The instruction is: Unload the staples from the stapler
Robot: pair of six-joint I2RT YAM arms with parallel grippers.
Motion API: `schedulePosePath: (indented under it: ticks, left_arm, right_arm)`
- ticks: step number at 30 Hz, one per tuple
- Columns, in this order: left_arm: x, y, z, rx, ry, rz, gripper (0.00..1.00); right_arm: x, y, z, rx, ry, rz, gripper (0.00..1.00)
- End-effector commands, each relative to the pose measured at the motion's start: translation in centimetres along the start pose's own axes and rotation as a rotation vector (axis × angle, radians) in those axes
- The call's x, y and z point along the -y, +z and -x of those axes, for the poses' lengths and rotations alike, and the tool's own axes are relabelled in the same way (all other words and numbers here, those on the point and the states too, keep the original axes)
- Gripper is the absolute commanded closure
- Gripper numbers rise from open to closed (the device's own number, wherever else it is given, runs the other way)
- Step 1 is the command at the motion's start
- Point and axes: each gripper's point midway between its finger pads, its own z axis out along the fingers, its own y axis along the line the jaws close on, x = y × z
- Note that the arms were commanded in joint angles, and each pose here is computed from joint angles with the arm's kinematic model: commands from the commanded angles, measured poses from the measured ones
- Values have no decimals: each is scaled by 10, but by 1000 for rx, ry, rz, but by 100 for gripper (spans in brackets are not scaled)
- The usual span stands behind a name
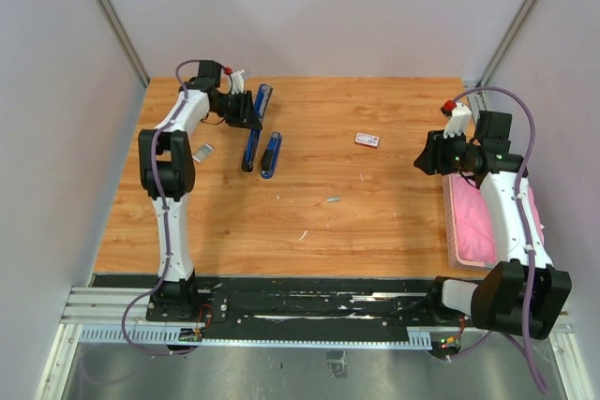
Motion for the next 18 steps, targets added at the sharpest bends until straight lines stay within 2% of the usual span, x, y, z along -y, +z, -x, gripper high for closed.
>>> schedulePosePath:
  ticks: [1, 11, 18]
  left_arm:
    - [-7, -2, 22, 38, -3, 3, 100]
    - [-35, 28, 4, -18, -74, 27, 99]
    - [-46, 30, -1, -28, -96, 85, 89]
  right_arm:
    - [-13, 7, 0, 7, 13, 80, 57]
    - [-22, 11, -1, -2, -27, 96, 57]
    - [-24, 8, 0, 10, -37, 99, 57]
